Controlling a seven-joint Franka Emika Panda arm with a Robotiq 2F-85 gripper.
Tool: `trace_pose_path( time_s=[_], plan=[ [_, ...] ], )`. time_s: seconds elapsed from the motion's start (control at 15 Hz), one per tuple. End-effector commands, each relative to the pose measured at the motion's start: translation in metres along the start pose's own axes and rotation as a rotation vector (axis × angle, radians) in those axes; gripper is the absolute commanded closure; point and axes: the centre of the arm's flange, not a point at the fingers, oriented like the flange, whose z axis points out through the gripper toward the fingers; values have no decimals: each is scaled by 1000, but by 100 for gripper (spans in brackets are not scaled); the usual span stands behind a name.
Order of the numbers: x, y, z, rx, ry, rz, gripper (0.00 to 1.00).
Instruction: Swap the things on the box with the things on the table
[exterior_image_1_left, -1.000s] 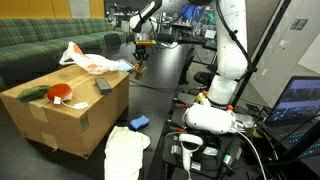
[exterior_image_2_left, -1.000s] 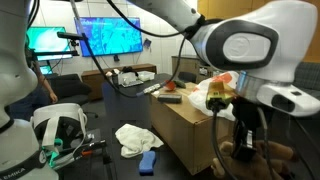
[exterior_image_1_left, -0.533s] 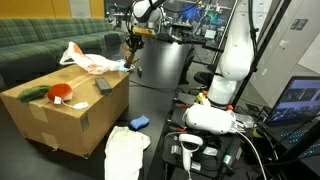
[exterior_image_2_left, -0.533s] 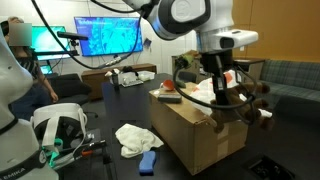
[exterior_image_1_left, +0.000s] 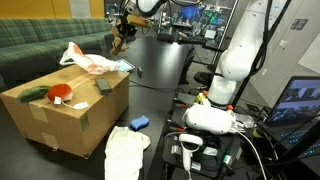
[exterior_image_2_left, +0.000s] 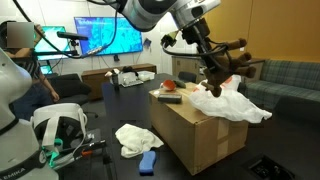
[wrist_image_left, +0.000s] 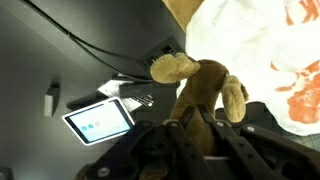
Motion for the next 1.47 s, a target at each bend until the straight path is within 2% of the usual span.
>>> trace_pose_path(
  time_s=[0.0, 0.07, 0.13, 0.33, 0.47, 0.73, 1.0, 1.27, 1.4],
  plan=[
    [-13, -55, -24, 35, 97, -85, 98],
    [11, -74, -17, 45, 107, -116, 98],
    [22, -100, -13, 52, 107, -169, 98],
    [32, -146, -7, 68, 102, -311, 98],
    [37, -177, 10, 32, 87, -421, 98],
    [31, -220, 49, -58, -7, -617, 98],
    [1, -235, 55, -136, -72, -813, 98],
    [-15, -236, 34, -216, -55, -988, 98],
    [-18, -235, 20, -219, -39, -1045, 98]
  ],
)
